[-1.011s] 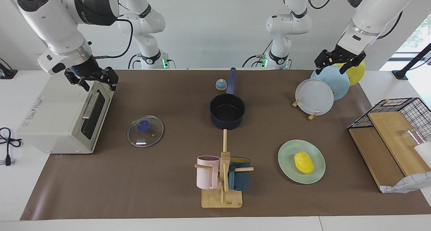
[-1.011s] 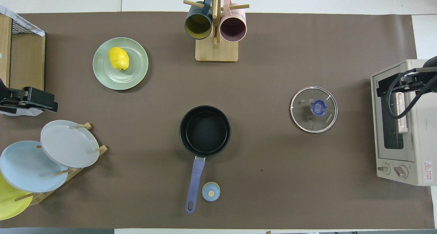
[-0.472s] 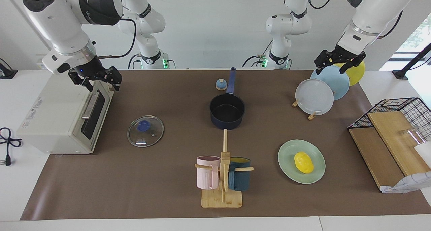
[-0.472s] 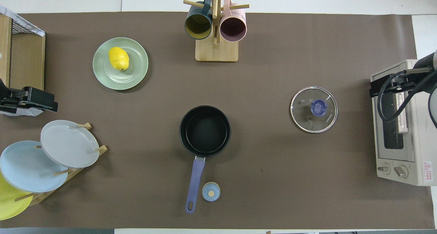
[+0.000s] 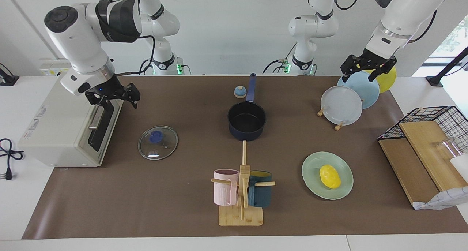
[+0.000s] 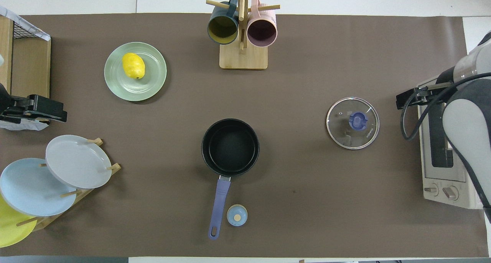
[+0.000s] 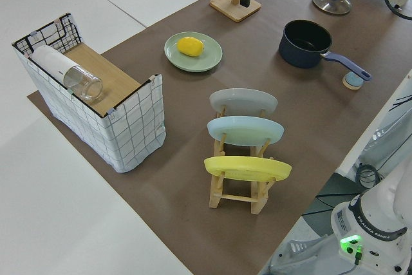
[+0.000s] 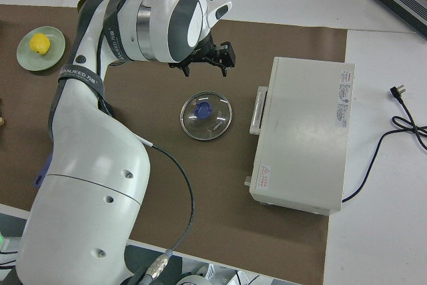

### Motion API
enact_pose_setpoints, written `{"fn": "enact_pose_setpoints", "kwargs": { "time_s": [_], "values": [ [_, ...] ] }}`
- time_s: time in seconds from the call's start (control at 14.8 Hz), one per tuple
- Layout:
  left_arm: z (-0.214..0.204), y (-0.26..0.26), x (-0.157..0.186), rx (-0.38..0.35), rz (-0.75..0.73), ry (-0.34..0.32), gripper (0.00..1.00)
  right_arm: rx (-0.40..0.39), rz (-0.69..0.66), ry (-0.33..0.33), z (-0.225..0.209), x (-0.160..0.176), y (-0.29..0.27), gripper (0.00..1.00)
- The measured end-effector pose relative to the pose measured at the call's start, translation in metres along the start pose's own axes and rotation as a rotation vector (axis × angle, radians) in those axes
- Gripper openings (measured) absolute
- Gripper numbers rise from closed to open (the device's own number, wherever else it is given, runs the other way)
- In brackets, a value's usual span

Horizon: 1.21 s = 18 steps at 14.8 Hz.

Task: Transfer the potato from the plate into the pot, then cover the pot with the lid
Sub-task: 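Reach the left gripper to the potato while the right gripper reaches the lid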

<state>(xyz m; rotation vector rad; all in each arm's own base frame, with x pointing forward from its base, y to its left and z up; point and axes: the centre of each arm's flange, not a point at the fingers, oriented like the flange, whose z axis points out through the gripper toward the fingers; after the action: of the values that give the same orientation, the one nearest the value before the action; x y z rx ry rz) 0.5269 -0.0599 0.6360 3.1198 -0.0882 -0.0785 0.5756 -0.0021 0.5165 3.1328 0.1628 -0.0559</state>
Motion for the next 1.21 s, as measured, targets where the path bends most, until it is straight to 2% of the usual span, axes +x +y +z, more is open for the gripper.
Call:
{"fn": "enact_pose_setpoints", "kwargs": {
  "time_s": [0.34,0.54,0.74,0.88,1.21],
  "values": [
    [0.014,0.004,0.016,-0.014,-0.007,0.002,1.0,-0.003,-0.075,0.054,0.095,0.001,-0.028,1.0],
    [0.045,0.01,0.062,-0.041,-0.007,-0.021,1.0,-0.003,-0.105,0.072,0.133,-0.003,-0.043,1.0],
    [0.096,0.029,0.131,-0.053,-0.048,-0.03,1.0,0.0,-0.135,0.062,0.157,-0.012,-0.055,1.0],
    [0.14,0.045,0.17,-0.058,-0.057,-0.01,1.0,-0.001,-0.162,0.068,0.167,-0.014,-0.057,1.0],
    [0.241,0.046,0.224,-0.028,-0.105,-0.005,1.0,-0.006,-0.223,0.093,0.178,-0.009,-0.056,1.0]
  ]
}}
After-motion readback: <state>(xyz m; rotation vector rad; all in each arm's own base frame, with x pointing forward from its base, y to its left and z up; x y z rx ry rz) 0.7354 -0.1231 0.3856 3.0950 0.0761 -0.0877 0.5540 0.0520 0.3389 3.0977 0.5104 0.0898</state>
